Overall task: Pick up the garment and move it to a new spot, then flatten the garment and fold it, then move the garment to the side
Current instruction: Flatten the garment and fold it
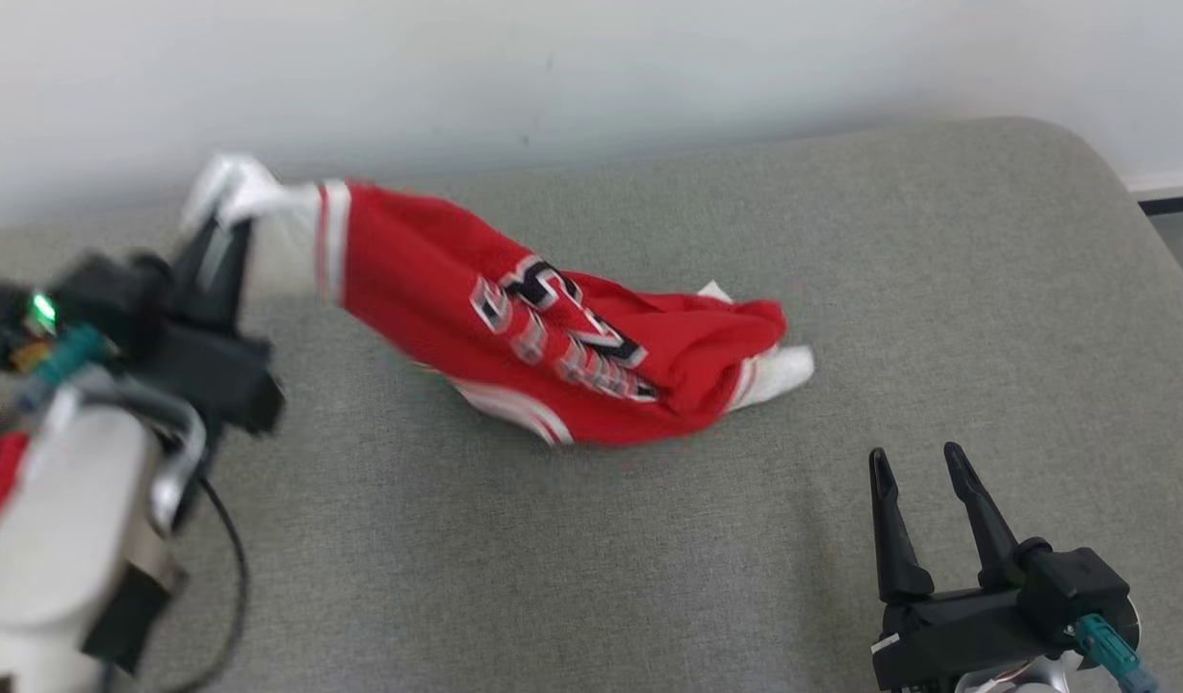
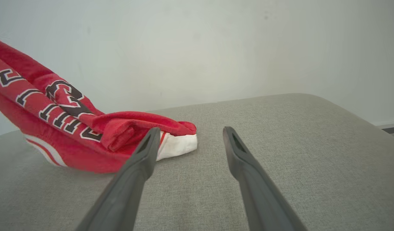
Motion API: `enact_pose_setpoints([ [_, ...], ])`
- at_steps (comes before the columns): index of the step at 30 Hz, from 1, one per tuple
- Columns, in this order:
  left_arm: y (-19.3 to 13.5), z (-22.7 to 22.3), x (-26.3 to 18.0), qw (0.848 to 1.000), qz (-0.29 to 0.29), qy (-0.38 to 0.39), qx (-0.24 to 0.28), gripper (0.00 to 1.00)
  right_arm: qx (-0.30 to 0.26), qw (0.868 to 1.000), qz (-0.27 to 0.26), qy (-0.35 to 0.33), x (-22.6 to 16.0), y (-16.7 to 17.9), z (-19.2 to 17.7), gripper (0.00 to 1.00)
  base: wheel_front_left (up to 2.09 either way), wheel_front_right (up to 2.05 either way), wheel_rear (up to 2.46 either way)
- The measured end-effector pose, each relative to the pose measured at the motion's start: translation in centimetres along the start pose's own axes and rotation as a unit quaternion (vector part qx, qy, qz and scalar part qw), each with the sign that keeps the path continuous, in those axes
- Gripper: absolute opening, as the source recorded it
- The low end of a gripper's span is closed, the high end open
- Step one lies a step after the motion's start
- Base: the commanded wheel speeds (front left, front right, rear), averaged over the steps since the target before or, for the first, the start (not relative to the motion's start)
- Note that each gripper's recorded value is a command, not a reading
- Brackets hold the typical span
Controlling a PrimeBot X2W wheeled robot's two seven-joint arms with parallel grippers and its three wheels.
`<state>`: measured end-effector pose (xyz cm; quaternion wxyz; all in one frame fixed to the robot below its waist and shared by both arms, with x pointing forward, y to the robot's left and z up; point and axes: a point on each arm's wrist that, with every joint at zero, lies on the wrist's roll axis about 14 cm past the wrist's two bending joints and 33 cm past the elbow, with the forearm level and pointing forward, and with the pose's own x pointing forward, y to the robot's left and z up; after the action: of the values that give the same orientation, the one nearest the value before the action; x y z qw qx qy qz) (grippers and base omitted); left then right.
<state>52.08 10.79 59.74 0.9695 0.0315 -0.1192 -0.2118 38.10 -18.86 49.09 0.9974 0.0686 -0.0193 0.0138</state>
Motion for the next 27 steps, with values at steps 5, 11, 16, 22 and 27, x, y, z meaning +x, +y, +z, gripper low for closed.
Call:
enact_pose_setpoints([
  [5, 3.8, 8.7, 2.4, 0.994, 0.009, -0.069, 0.083, 0.00, 0.005, 1.000, 0.000, -0.009, -0.3, 0.1, 0.6, 1.00, 0.00, 0.00, 0.00],
  [11, 5.0, 16.2, 4.8, 0.981, 0.003, -0.122, 0.150, 0.00, 0.011, 1.000, -0.022, -0.003, -1.2, -1.2, 0.2, 1.00, 0.00, 0.00, 0.00],
  [16, 3.4, 18.6, 6.1, 0.976, -0.020, -0.145, 0.160, 0.00, 0.010, 0.999, -0.031, 0.000, -1.3, -1.8, 0.1, 1.00, 0.00, 0.00, 0.00],
  [22, -0.5, 16.9, 6.8, 0.978, -0.069, -0.136, 0.141, 0.00, 0.014, 0.999, -0.031, 0.000, -1.2, -1.8, 0.0, 1.00, 0.00, 0.00, 0.00],
  [27, -5.6, 13.0, 6.4, 0.982, -0.123, -0.117, 0.087, 0.00, 0.018, 0.999, -0.031, 0.001, -1.0, -1.7, -0.1, 1.00, 0.00, 0.00, 0.00],
])
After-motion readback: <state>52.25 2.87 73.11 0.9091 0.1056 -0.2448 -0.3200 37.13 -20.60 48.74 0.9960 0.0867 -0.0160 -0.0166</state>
